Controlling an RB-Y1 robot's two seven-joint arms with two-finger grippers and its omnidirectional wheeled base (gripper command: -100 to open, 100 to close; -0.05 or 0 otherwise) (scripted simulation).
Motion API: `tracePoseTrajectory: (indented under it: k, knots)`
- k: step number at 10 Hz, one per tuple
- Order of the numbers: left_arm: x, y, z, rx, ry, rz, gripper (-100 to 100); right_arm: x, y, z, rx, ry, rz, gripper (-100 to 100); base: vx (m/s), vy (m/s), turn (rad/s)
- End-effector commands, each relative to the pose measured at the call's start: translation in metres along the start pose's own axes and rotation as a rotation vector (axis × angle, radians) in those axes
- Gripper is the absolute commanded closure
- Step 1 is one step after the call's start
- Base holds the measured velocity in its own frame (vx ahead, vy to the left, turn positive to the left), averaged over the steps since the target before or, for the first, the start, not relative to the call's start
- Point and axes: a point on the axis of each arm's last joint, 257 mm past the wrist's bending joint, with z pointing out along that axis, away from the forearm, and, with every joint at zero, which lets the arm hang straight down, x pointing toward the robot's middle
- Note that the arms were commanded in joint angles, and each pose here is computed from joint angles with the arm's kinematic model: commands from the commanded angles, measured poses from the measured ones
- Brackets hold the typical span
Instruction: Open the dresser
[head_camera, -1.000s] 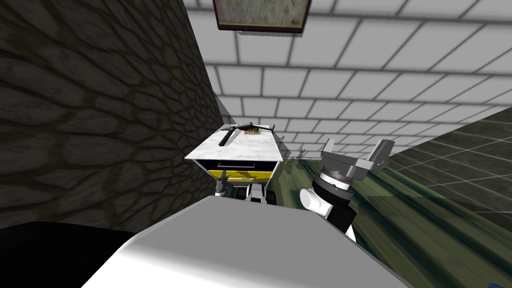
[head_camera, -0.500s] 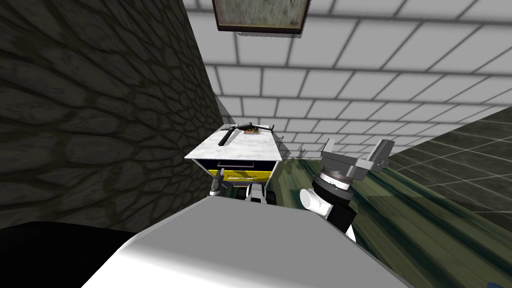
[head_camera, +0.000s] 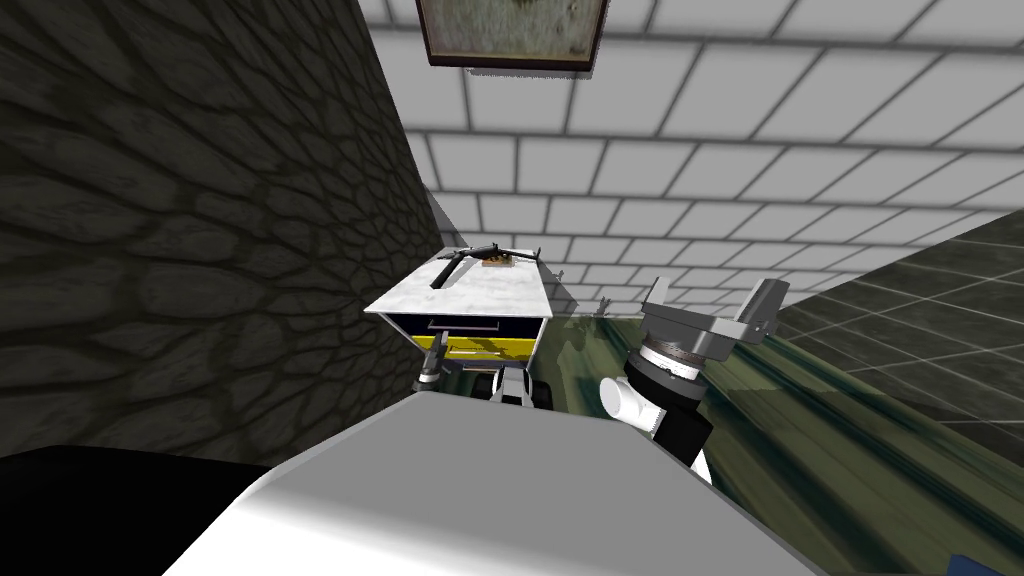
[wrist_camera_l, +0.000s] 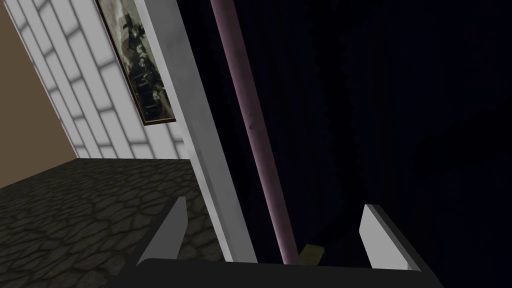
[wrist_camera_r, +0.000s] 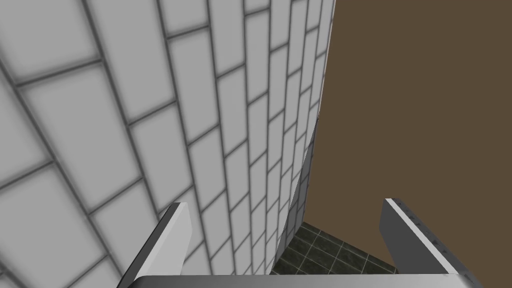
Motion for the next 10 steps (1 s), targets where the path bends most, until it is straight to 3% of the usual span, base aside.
tracePoseTrajectory:
  k: [1, 5, 7, 8, 10]
  knots:
    - [0.007, -0.001, 0.014, 0.0, -0.027, -0.027, -100, 0.0, 0.0, 0.0, 0.0, 0.0, 0.0, 0, -0.028, -0.092, 0.007]
    - [0.028, -0.005, 0.016, -0.007, -0.088, -0.085, -100, 0.0, 0.0, 0.0, 0.0, 0.0, 0.0, 0, -0.013, -0.036, 0.001]
    - [0.028, -0.004, 0.016, -0.008, -0.09, -0.088, -100, 0.0, 0.0, 0.0, 0.0, 0.0, 0.0, 0, 0.0, 0.0, 0.0]
    - [0.026, 0.0, 0.031, -0.007, -0.088, -0.09, -100, 0.0, 0.0, 0.0, 0.0, 0.0, 0.0, 0, -0.02, -0.017, 0.022]
    - [0.023, 0.003, 0.046, -0.007, -0.086, -0.092, -100, 0.0, 0.0, 0.0, 0.0, 0.0, 0.0, 0, -0.033, -0.02, 0.015]
